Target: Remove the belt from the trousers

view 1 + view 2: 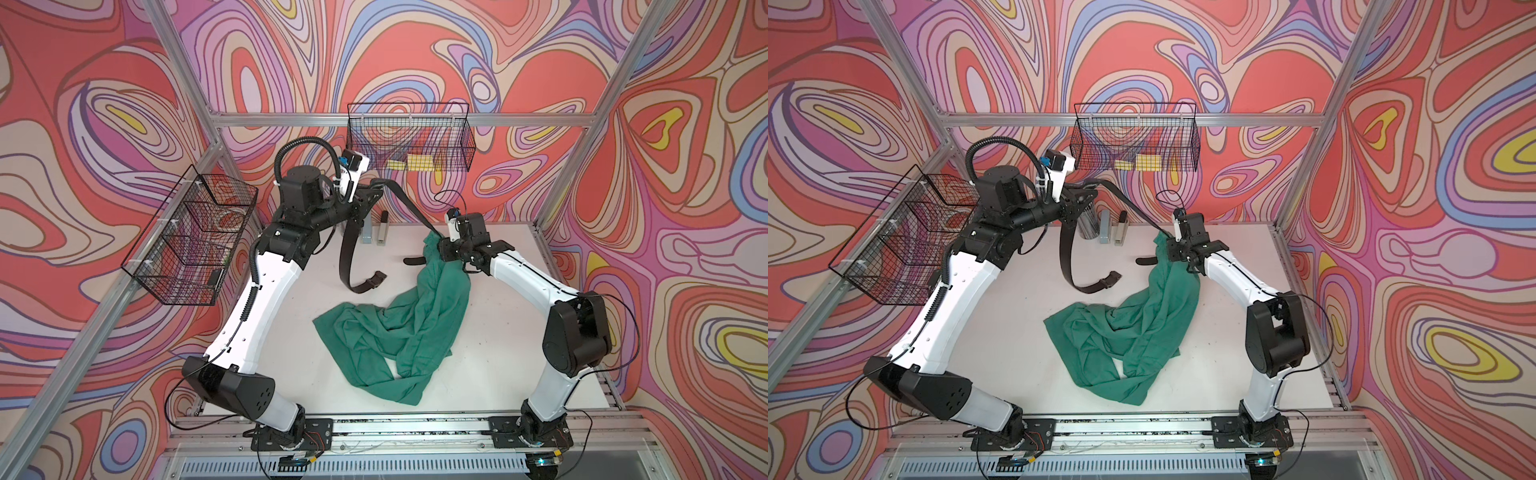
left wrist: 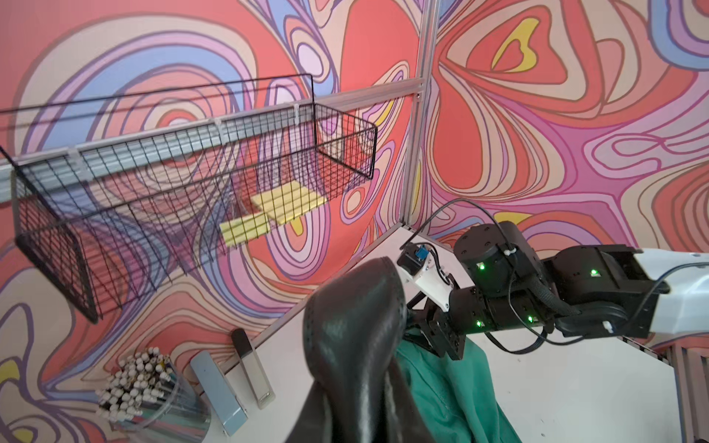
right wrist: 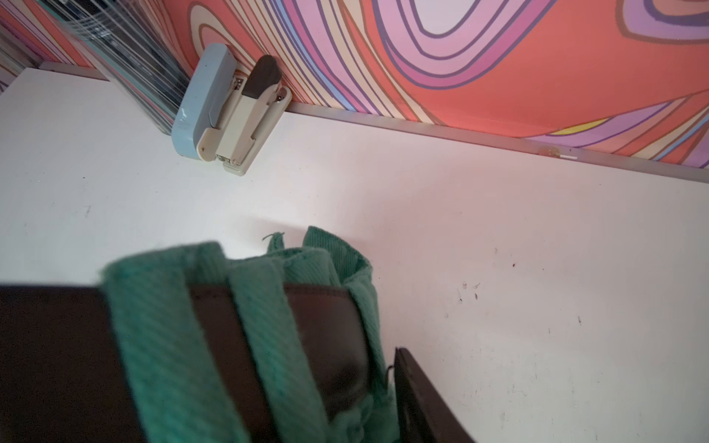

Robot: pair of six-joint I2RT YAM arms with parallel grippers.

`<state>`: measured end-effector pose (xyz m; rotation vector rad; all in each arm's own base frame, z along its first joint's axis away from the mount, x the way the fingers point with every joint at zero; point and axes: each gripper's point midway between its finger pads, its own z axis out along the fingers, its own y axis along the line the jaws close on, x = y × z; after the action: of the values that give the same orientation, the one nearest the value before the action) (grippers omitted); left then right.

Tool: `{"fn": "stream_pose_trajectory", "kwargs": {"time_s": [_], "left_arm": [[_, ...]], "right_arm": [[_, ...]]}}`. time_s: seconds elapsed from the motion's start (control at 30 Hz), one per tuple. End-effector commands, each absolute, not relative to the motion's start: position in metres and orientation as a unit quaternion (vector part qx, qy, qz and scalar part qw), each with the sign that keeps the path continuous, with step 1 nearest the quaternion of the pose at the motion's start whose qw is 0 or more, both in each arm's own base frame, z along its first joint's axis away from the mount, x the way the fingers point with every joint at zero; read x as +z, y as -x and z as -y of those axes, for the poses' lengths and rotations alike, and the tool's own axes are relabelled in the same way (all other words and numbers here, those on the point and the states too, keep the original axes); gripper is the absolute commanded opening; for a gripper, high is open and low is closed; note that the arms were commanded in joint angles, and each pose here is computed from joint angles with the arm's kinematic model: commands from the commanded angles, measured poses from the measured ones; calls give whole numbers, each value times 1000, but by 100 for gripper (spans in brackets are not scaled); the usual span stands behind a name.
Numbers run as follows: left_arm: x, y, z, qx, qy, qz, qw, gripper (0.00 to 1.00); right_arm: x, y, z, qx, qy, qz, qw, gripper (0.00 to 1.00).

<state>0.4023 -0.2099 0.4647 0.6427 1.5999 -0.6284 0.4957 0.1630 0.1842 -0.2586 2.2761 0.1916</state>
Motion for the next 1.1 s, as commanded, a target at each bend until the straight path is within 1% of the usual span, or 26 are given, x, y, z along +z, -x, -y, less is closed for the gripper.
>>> {"fn": "stream_pose_trajectory", "kwargs": {"time_s": [0.0, 0.13, 0.23, 0.3, 0.4, 0.57, 0.7, 0.8, 0.87, 1.07], "left_arm": [[590, -363, 166, -260, -230, -542, 765, 0], [619, -353, 135, -276, -188, -511, 792, 0], [628, -352, 123, -290, -174, -500, 797, 0], [629, -353, 120, -299, -166, -497, 797, 0], [646, -346, 115, -316, -156, -466, 812, 0], [691, -323, 116, -345, -175, -411, 826, 0], [717, -305, 116, -351, -186, -379, 836, 0], [713, -309, 117, -344, -187, -388, 834, 0], [701, -320, 118, -339, -186, -408, 827, 0], [645, -363, 120, -326, -172, -481, 796, 0]], "right_arm": [[132, -491, -112, 11, 48, -940, 336, 49], [118, -491, -94, 7, 11, -950, 312, 49], [113, -491, -86, 1, -3, -952, 305, 49], [110, -491, -81, -2, -11, -954, 301, 50], [101, -491, -76, -8, -17, -958, 287, 50], [86, -492, -67, -23, -24, -964, 264, 52], [83, -494, -60, -33, -29, -965, 260, 54], [87, -496, -57, -37, -29, -963, 264, 55], [91, -498, -53, -44, -29, -962, 267, 55], [114, -508, -29, -59, -42, -955, 289, 54]]}}
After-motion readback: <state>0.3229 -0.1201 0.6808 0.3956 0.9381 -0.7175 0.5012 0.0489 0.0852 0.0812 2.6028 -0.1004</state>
